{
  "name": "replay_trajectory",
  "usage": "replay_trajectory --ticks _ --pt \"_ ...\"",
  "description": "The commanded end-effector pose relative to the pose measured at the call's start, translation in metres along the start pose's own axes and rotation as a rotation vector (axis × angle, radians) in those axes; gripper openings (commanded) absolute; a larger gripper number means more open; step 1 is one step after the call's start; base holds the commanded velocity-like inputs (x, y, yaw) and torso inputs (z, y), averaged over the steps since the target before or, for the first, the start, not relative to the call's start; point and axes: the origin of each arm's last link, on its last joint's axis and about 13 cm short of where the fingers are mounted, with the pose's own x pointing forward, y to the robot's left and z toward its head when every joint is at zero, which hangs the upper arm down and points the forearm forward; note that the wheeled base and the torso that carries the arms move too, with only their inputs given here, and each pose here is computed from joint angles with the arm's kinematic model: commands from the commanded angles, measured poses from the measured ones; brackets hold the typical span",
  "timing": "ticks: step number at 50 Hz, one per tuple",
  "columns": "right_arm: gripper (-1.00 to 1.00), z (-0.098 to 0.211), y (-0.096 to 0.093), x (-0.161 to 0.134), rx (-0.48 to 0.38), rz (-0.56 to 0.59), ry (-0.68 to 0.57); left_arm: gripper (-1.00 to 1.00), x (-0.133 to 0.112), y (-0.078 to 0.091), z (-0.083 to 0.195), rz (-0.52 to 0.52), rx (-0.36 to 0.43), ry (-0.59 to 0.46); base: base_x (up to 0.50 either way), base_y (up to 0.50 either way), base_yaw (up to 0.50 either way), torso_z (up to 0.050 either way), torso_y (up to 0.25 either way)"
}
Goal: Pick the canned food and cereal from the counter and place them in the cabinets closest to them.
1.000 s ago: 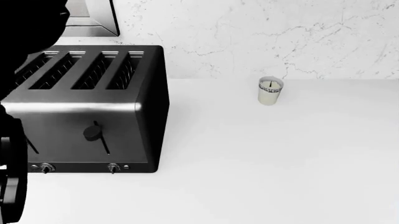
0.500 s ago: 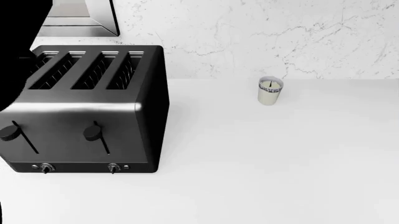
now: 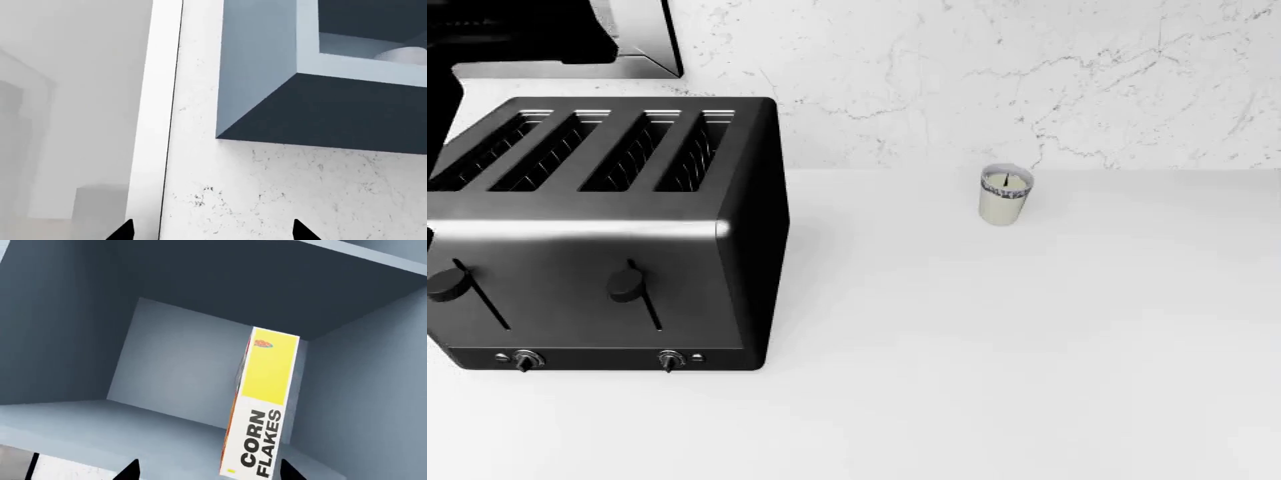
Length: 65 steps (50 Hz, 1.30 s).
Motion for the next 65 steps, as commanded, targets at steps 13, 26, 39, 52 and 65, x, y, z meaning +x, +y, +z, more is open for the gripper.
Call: replay_trajectory --ticks 13,26,39,52,65 --pt "1.0 -0.016 -0.007 -0.032 0.045 0.0 -0.025 1.0 -0.042 0.001 0.014 0.015 0.018 -0.132 0.0 0.0 0.0 0.0 0.0" --pt "1.0 -0.026 -0.015 -0.05 0.086 -0.025 -0.063 1.0 -0.053 0.002 0.025 0.017 0.016 -0.177 0.0 0.0 0.0 0.0 0.0" --pt "1.0 -0.033 -0.021 -0.064 0.13 -0.052 -0.088 1.0 -0.055 0.005 0.027 0.03 0.016 -0.187 0.0 0.0 0.0 0.0 0.0" --pt "1.0 -0.036 -0.032 -0.079 0.148 -0.08 -0.13 1.0 -0.059 0.007 0.033 0.048 0.011 -0.212 0.0 0.0 0.0 0.0 0.0" --pt "1.0 -0.037 -0.04 -0.092 0.156 -0.098 -0.168 1.0 -0.068 0.008 0.045 0.052 -0.003 -0.255 0.0 0.0 0.0 0.0 0.0"
